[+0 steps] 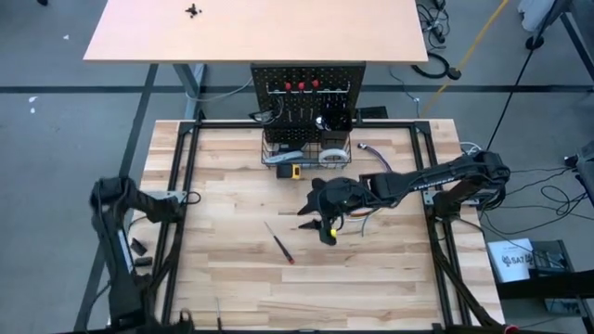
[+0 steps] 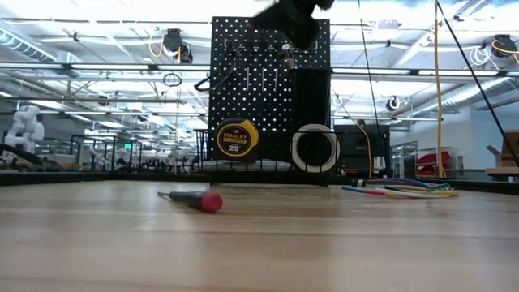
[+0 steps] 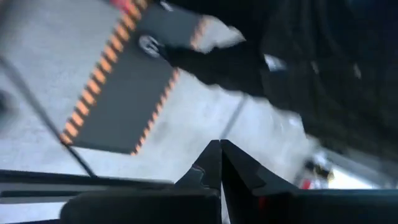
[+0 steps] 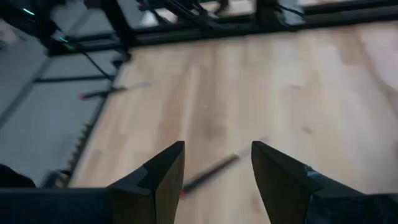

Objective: Hang tools onto peg board
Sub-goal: Hang the screwdriver on the pegboard

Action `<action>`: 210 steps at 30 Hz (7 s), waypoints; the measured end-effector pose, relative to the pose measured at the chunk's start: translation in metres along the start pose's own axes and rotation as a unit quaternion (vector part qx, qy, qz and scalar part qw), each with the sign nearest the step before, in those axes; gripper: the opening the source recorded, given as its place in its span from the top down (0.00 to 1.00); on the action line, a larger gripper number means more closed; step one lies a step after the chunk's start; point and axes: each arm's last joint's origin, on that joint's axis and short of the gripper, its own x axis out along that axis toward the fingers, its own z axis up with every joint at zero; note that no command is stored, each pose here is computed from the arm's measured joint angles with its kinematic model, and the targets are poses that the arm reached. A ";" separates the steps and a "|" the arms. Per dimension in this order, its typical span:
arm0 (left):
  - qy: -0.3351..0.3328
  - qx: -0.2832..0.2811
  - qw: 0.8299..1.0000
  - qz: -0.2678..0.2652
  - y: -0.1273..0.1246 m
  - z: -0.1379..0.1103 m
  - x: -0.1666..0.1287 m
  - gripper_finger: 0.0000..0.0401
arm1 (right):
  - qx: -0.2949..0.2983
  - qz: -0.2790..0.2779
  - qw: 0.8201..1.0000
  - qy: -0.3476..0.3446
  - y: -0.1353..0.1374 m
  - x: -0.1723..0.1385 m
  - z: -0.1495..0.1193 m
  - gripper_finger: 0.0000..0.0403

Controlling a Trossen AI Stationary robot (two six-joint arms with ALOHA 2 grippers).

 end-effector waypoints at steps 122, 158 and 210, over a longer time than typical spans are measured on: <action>-0.527 0.220 0.801 0.182 0.004 0.231 -0.151 0.88 | 0.106 -0.096 0.989 -0.031 0.112 -0.084 -0.028 0.55; -0.783 0.332 0.480 0.215 -0.050 0.453 -0.405 0.88 | -0.042 -0.428 0.896 -0.110 -0.031 -0.228 0.014 0.55; -0.759 0.342 0.503 0.234 -0.012 0.506 -0.394 0.88 | -0.010 -0.470 0.881 -0.057 -0.062 -0.211 0.014 0.55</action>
